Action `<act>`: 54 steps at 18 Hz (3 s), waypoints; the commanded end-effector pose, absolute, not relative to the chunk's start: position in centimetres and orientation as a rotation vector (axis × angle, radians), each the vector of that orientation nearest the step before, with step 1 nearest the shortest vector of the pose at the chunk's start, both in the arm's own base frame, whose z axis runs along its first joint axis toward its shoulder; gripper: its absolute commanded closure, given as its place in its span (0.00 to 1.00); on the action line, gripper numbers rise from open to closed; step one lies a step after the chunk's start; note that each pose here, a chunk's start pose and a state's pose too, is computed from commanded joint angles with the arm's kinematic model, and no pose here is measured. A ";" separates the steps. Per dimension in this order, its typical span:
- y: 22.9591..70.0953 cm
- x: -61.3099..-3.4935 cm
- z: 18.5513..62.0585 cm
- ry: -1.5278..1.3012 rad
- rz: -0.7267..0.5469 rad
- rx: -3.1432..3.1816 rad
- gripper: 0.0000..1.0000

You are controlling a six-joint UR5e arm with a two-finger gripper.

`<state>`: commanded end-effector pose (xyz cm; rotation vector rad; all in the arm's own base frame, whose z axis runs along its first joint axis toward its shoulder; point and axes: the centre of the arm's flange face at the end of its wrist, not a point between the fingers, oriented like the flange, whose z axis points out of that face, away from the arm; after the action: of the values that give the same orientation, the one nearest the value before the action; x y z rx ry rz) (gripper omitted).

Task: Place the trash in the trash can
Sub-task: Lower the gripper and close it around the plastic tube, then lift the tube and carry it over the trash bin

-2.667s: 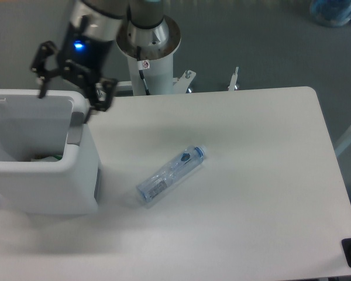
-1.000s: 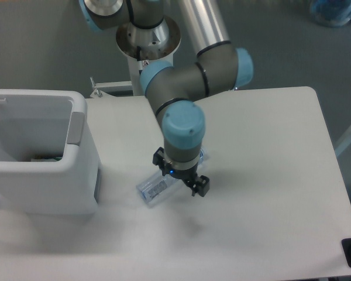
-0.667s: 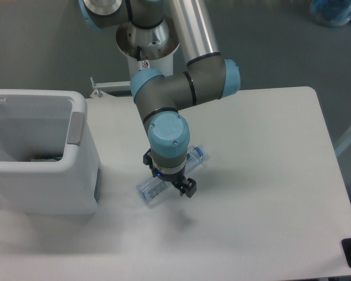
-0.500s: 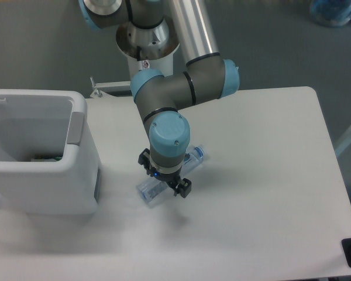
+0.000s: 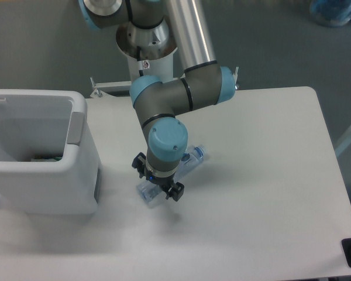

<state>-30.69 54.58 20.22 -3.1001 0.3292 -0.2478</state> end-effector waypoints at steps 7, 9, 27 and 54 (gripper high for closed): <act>56.5 -30.4 18.5 0.277 -0.214 -3.104 0.10; 56.5 -30.4 18.6 0.270 -0.213 -3.104 0.27; 58.5 -35.7 33.0 0.147 0.023 -2.877 0.41; 53.7 -28.6 66.3 0.211 -0.477 -1.873 0.36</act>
<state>-28.59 53.70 66.31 -1.8734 0.2107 -0.4767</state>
